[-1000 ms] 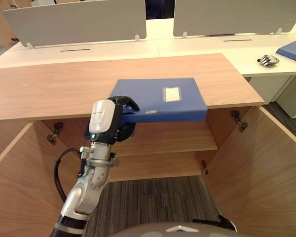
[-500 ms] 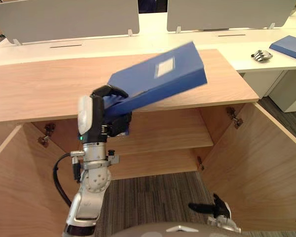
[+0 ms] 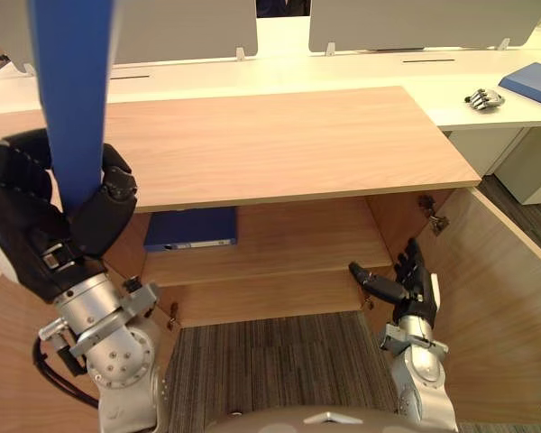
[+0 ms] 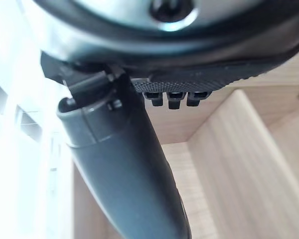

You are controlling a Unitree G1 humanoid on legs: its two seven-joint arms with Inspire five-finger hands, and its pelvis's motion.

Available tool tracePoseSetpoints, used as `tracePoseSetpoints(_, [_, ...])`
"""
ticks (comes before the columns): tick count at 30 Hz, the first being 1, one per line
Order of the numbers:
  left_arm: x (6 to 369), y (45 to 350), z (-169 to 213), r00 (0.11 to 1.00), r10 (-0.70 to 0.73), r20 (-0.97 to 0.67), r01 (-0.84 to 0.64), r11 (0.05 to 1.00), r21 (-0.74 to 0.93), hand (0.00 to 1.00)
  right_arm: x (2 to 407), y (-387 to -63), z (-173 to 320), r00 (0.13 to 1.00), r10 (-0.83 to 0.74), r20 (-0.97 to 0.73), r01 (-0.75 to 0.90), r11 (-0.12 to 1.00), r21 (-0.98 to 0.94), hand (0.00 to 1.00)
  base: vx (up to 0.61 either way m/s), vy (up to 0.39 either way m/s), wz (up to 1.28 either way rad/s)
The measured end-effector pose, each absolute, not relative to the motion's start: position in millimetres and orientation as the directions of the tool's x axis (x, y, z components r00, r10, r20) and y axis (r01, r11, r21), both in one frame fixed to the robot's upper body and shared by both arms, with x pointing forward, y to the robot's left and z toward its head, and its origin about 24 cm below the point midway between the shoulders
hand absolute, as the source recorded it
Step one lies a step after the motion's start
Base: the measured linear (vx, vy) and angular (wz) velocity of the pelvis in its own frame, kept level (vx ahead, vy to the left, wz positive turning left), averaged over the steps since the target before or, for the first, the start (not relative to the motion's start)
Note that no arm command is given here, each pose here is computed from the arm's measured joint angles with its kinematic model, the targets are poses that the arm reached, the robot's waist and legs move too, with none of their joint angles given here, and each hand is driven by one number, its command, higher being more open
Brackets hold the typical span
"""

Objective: Walk over to the cabinet, pick up the folder, carry it to the office cabinet, place the folder inside the office cabinet, then close the office cabinet door

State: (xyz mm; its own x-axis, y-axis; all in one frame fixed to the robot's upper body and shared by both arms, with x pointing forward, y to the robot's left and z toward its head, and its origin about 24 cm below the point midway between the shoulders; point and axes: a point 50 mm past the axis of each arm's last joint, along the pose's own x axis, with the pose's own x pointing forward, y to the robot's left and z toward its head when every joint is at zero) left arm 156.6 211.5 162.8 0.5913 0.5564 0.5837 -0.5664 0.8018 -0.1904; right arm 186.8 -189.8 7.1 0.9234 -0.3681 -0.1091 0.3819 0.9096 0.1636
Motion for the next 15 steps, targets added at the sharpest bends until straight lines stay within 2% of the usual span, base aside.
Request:
tracePoseSetpoints(6, [161,195,156,0.717,0.447,0.535,-0.376,0.894,-0.243,0.0,196,-182,58,0.94,-0.315,0.133,0.277,0.929,0.246,1.0,0.0,0.0,0.0])
tracePoseSetpoints(11, [169,171,151,0.805,0.287,0.519,-0.159,0.948,-0.277,0.0,205,-171,86,0.932,-0.246,0.265,0.178,0.95,0.257,1.0,0.0,0.0,0.0])
tracePoseSetpoints(15, [176,162,140,0.853,0.192,0.484,-0.053,0.957,-0.285,0.0,211,-167,97,0.923,-0.214,0.319,0.136,0.959,0.249,1.0,-0.02,0.004,-0.02])
